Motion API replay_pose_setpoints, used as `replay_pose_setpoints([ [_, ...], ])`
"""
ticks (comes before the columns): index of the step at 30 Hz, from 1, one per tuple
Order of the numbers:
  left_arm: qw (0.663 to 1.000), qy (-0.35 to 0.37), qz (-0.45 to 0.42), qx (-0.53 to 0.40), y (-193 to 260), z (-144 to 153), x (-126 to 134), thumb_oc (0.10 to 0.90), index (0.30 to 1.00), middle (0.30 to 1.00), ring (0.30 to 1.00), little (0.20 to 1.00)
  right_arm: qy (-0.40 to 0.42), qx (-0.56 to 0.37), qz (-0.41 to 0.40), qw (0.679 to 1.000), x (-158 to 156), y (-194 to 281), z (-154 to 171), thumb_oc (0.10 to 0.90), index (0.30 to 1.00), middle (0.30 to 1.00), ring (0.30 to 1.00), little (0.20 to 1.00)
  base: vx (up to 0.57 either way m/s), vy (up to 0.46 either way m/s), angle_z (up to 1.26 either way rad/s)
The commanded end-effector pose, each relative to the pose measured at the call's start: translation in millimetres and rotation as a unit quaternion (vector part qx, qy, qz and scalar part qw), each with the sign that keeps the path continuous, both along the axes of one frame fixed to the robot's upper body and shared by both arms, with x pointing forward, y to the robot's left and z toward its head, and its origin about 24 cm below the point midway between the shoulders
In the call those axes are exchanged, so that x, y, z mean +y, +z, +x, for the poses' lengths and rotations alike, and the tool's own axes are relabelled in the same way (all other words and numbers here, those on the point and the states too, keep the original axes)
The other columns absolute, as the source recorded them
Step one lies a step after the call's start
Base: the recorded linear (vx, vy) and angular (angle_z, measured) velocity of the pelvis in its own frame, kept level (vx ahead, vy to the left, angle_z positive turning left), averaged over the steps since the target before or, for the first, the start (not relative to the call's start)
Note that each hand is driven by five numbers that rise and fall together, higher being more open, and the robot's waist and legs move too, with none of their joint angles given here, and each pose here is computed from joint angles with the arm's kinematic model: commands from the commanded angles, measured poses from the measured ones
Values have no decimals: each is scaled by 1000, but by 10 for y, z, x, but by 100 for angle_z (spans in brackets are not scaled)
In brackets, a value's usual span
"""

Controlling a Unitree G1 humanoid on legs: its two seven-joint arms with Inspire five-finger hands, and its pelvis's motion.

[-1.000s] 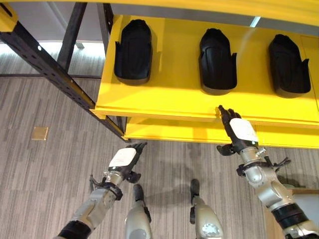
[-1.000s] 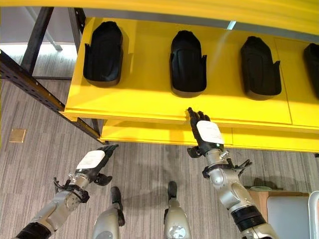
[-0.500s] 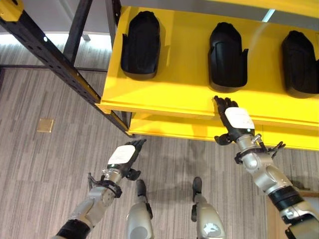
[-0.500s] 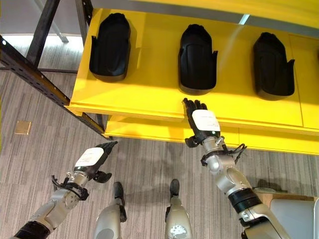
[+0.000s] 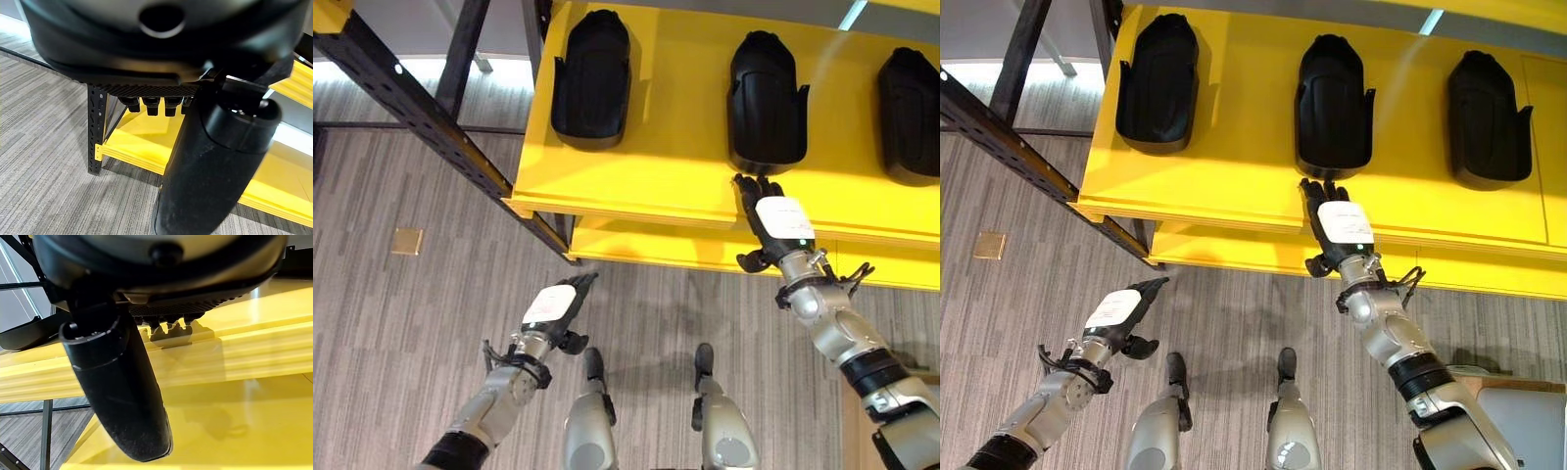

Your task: Move parts from the plastic box to the shelf.

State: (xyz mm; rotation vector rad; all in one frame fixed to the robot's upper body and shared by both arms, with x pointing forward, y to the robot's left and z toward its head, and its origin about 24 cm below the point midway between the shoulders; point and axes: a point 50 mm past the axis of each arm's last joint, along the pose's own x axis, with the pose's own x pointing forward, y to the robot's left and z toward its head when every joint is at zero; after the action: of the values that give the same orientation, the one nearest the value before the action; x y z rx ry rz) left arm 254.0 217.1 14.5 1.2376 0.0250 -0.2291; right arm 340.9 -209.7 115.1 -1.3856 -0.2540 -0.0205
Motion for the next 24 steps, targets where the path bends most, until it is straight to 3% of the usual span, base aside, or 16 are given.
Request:
replay_pose_setpoints([
  [1, 998, -26, -10, -56, 261, 11, -2, 900, 1000, 1000, 1000, 1000, 6, -25, -32, 999, -16, 219, 97, 900, 1000, 1000, 1000, 1000, 0, 0, 0],
  [24, 999, -10, -11, -45, 217, -3, 55, 900, 1000, 1000, 1000, 1000, -7, -30, -47, 998, -45, 362, 204, 900, 1000, 1000, 1000, 1000, 0, 0, 0],
])
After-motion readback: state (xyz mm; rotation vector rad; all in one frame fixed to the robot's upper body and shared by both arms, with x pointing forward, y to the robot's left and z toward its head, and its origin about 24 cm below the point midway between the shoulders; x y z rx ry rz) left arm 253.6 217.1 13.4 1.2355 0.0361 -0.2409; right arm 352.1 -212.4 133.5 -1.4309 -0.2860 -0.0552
